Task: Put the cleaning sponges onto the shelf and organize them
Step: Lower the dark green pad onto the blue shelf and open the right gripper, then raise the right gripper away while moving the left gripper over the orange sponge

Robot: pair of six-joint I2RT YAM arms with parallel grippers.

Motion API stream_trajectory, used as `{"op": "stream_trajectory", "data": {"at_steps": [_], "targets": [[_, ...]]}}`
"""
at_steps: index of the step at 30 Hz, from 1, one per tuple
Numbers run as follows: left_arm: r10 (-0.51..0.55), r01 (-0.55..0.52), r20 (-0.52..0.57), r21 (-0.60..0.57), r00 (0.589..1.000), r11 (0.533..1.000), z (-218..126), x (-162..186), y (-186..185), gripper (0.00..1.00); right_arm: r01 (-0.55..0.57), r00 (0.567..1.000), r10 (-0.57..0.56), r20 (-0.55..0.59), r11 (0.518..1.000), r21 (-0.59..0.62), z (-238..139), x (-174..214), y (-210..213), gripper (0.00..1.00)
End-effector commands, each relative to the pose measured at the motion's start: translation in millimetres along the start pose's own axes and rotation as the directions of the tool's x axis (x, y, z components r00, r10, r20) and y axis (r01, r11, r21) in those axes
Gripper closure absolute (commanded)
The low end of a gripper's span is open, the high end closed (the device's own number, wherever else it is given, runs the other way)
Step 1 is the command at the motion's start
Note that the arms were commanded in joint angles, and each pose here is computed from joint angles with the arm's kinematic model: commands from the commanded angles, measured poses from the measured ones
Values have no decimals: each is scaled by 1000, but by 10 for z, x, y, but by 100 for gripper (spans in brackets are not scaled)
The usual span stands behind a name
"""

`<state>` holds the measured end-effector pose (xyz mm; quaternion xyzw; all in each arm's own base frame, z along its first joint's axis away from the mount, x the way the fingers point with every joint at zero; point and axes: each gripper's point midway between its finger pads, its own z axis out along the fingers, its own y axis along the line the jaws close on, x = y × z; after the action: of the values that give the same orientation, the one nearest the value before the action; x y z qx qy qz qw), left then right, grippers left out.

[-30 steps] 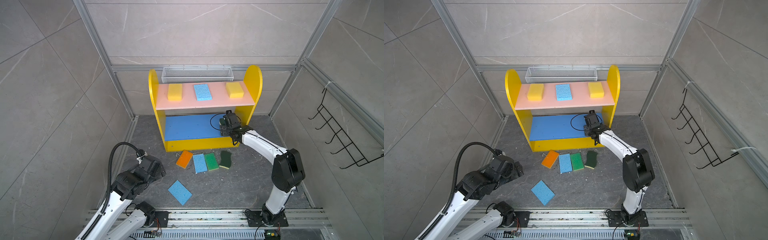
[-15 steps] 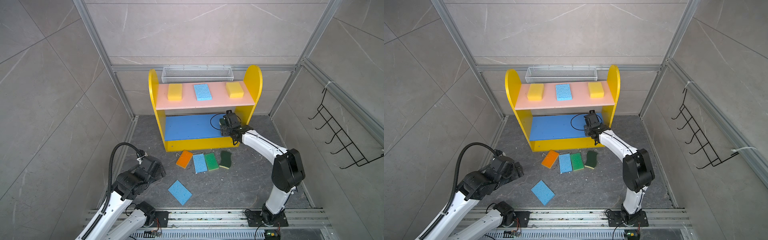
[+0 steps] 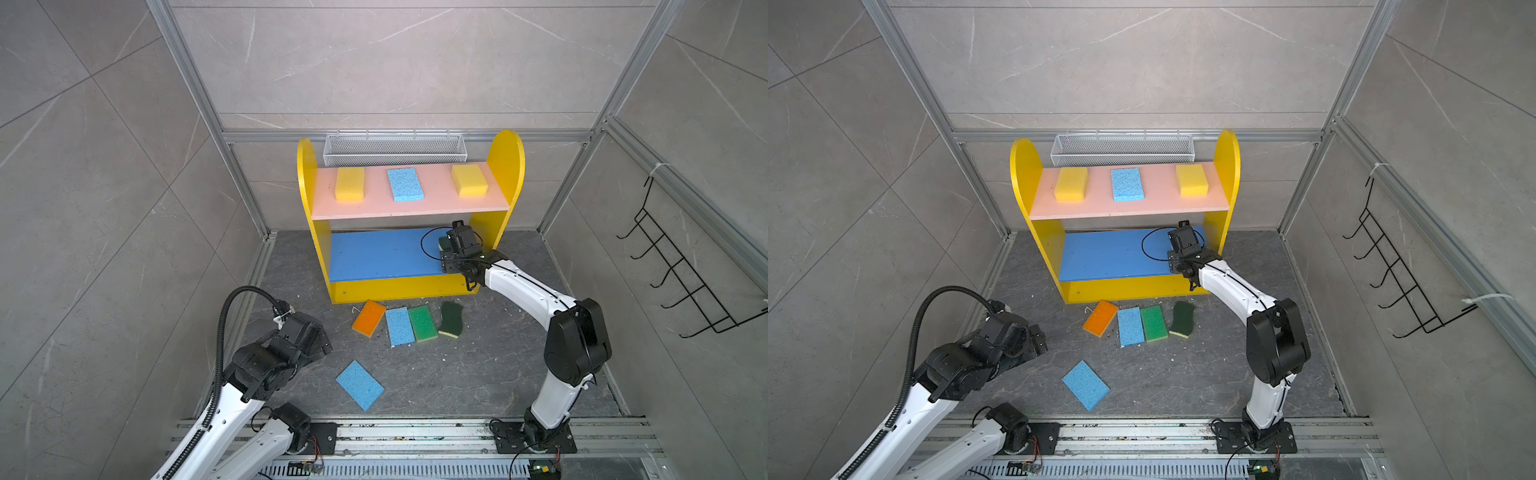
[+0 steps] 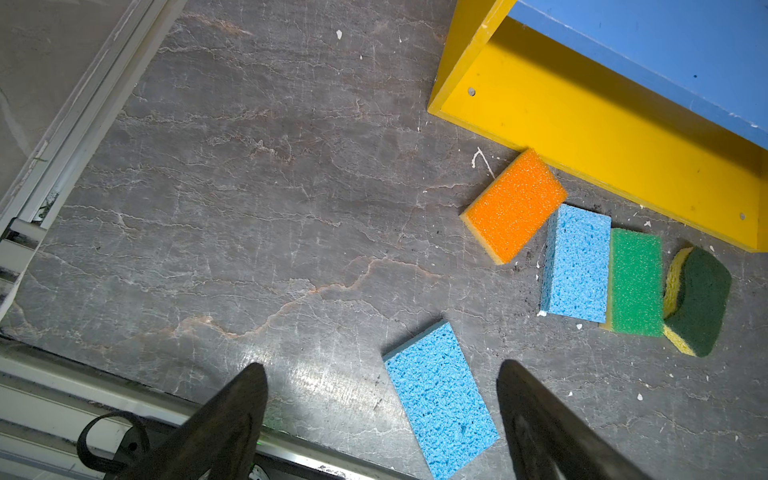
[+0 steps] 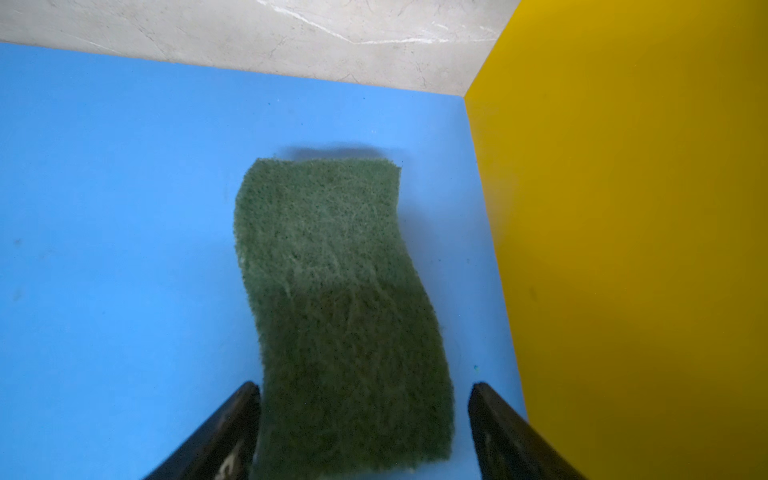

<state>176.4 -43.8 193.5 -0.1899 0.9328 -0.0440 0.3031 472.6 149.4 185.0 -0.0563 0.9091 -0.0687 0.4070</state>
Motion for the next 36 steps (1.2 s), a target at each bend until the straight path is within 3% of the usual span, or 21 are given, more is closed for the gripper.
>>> {"op": "stream_trajectory", "data": {"at_steps": [1, 9, 18, 28, 36], "targets": [[-15, 15, -11, 4, 1000, 1000, 40, 16, -25, 11, -32, 999, 33, 40, 999, -24, -259, -156, -75, 19], [3, -3, -43, 1, 999, 1000, 129, 90, -48, 11, -78, 996, 82, 40, 993, -90, -523, -71, -48, 18], [101, -95, -77, 74, 992, 993, 366, 170, -291, 11, -176, 984, 167, -63, 966, -188, -860, 431, -5, 17], [254, -239, -67, 180, 965, 954, 690, 205, -700, 10, -207, 970, 181, -164, 964, -164, -1197, 1064, -138, 16], [344, -325, -76, 185, 936, 927, 1005, 267, -885, 9, -246, 949, 201, -244, 955, -168, -1348, 1392, -193, 16]]}}
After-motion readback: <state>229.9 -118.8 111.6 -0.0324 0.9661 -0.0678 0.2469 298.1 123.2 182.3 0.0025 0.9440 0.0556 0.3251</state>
